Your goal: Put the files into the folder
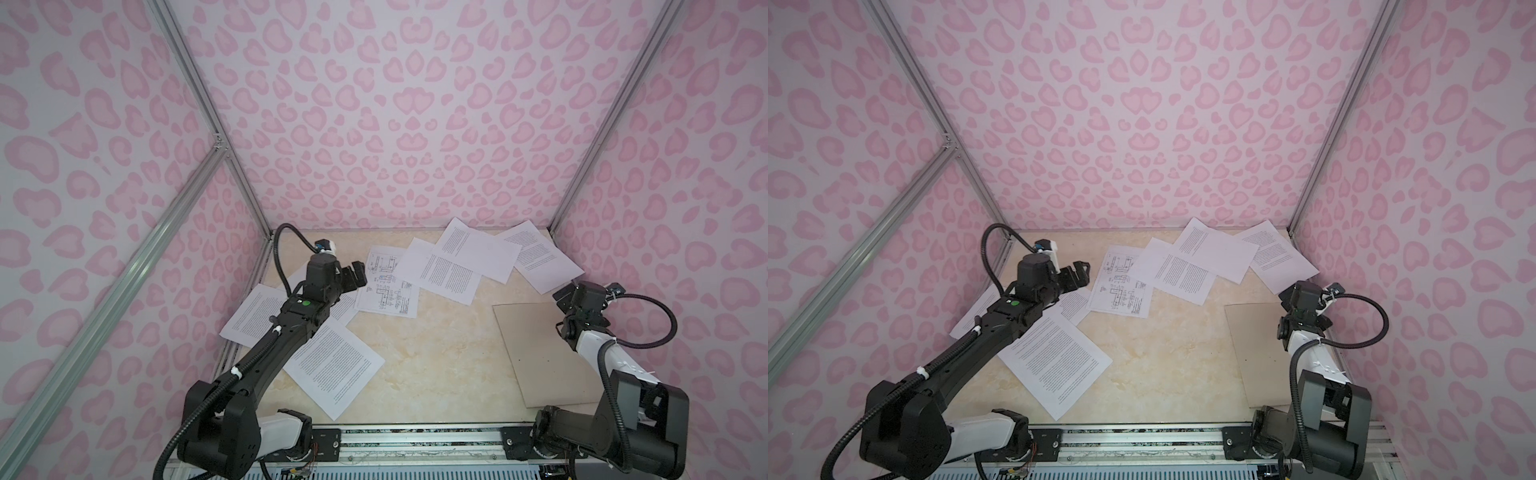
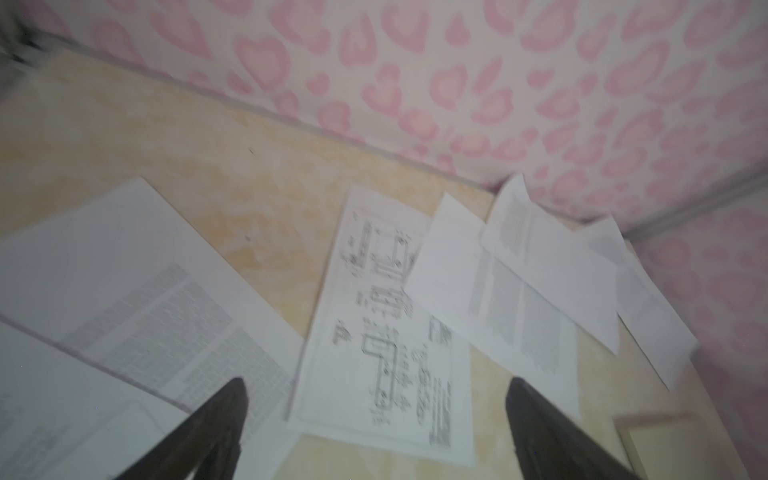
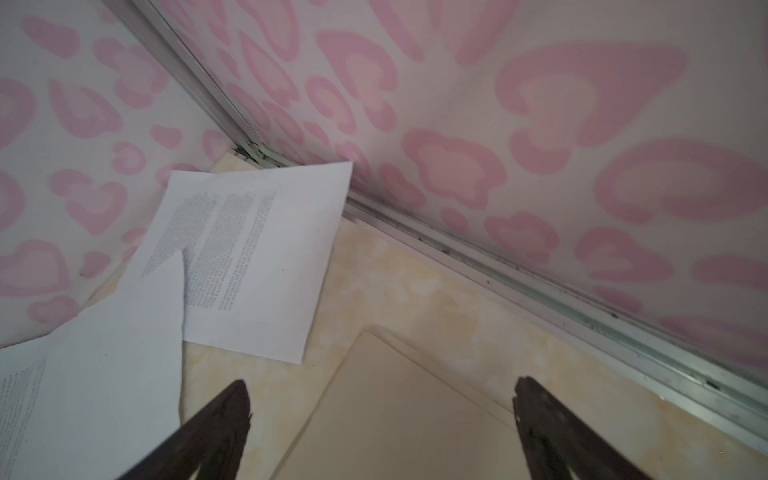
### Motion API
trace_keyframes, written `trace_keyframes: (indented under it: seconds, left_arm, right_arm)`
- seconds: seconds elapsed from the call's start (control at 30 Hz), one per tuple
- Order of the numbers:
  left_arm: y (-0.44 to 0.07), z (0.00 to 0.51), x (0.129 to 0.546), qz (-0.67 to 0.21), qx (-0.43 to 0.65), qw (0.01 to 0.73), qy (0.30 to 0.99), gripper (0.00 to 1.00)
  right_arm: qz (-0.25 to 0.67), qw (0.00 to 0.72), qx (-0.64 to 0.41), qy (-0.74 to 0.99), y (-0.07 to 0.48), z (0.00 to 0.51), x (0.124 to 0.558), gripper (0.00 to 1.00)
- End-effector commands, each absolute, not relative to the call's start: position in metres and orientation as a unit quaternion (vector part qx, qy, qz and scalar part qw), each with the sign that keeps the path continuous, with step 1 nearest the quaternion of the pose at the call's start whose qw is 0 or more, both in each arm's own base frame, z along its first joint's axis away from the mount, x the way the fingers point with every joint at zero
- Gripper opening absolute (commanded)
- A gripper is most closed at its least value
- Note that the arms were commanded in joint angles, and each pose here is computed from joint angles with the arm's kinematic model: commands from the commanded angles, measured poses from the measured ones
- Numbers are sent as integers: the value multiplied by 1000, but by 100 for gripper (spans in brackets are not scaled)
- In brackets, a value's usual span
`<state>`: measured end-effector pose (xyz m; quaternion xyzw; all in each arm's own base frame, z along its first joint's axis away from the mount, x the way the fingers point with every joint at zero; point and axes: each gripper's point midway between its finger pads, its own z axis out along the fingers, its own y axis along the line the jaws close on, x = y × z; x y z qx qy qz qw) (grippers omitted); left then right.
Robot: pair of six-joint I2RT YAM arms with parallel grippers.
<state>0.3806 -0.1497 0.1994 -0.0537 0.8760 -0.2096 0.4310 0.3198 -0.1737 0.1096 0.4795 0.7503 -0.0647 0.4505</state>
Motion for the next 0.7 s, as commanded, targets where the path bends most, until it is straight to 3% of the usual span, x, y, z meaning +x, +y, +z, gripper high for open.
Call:
trace_keyframes:
  seconds: [0.0, 0.23, 0.5, 0.67]
  left_arm:
    - [-217, 167, 339, -309, 7, 304, 901, 98]
    - [-315, 138, 299, -366, 130, 201, 900, 98]
    - [-360, 131, 292, -393, 165, 165, 890, 98]
    - [-384, 124, 290, -417, 160, 130, 886, 98]
  right_arm:
    - [4, 399, 523, 753, -163, 77, 307, 99]
    - [11, 358, 574, 736, -184, 38, 275, 96]
    - [14, 319, 595, 738, -195, 17, 262, 95]
    - [69, 250, 598, 758, -165, 1, 260, 95]
